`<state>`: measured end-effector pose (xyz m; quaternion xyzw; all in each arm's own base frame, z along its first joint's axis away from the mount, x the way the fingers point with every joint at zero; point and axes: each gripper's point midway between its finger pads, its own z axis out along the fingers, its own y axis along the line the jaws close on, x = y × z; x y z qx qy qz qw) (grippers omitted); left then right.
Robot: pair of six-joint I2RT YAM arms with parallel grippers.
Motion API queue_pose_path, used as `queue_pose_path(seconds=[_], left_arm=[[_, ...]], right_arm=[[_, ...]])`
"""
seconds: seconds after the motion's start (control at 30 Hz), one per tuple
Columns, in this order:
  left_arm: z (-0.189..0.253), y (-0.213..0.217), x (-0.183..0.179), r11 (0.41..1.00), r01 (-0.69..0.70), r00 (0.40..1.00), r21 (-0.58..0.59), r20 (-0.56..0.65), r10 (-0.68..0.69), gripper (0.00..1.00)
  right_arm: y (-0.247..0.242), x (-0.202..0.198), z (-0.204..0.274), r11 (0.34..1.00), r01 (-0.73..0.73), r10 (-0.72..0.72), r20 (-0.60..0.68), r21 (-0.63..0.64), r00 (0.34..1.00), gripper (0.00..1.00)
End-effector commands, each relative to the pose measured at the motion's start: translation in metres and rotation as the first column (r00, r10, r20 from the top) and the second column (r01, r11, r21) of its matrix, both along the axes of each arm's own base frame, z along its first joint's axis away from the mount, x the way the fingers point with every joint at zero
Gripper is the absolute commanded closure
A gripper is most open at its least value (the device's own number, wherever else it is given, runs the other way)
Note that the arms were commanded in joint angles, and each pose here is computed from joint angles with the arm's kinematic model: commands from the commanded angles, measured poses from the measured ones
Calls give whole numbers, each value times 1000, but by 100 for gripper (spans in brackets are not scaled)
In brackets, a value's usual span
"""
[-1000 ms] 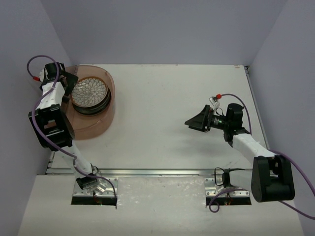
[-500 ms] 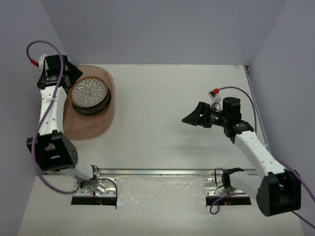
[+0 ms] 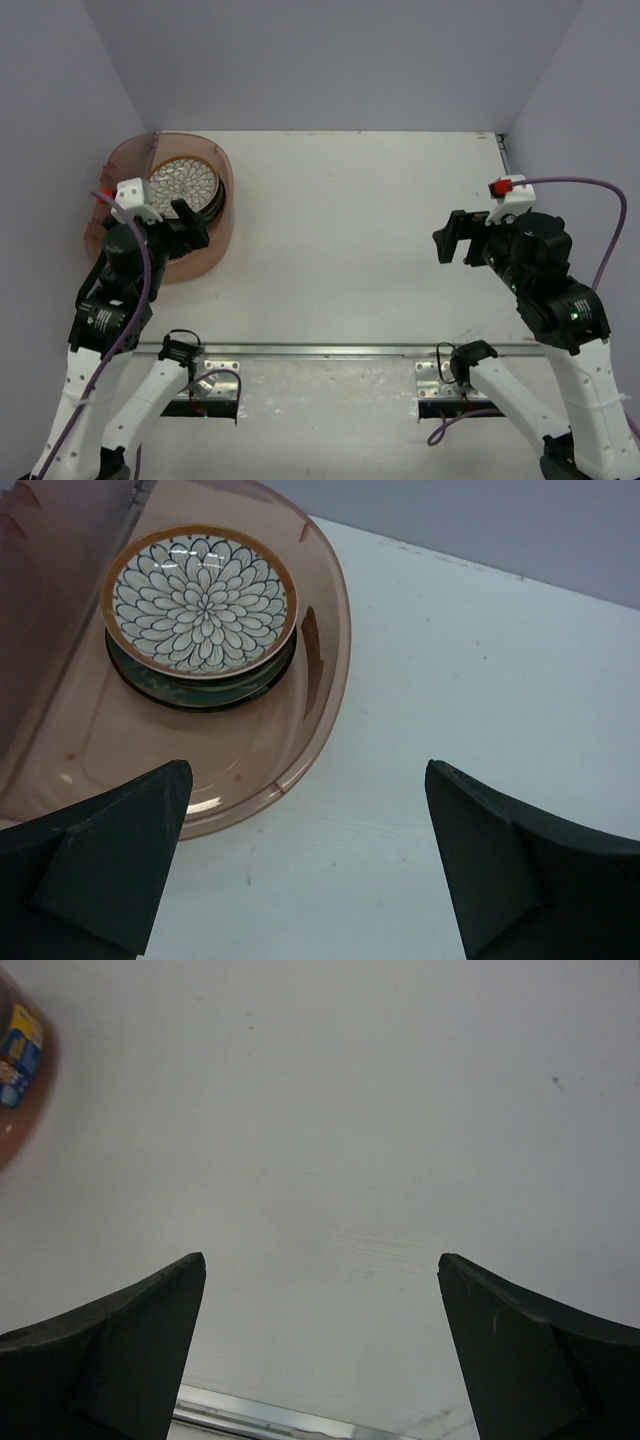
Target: Place the plates into the plastic bin on the countertop
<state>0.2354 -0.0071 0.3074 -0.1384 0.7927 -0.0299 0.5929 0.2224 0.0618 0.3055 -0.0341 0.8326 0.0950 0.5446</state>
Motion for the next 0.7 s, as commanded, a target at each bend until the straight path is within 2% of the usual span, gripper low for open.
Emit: queue_pose_path(seconds=[0.0, 0.07, 0.3, 0.67], left_arm=[[8, 1, -6, 1000, 19, 991, 14, 134, -20, 0], [1, 6, -8, 1000, -11, 988, 1, 157, 11, 0], [2, 2, -13, 999, 37, 967, 33, 250, -44, 0], [-9, 6, -11, 999, 12, 974, 42, 224, -21, 0]], right_arm=[[-33, -24, -3, 985, 48, -43, 34, -165, 999, 1], [-34, -33, -4, 985, 31, -20, 66, -168, 998, 1], [-38, -46, -3, 987, 35, -14, 136, -154, 991, 1], [-33, -39, -13, 991, 35, -22, 99, -131, 995, 1]])
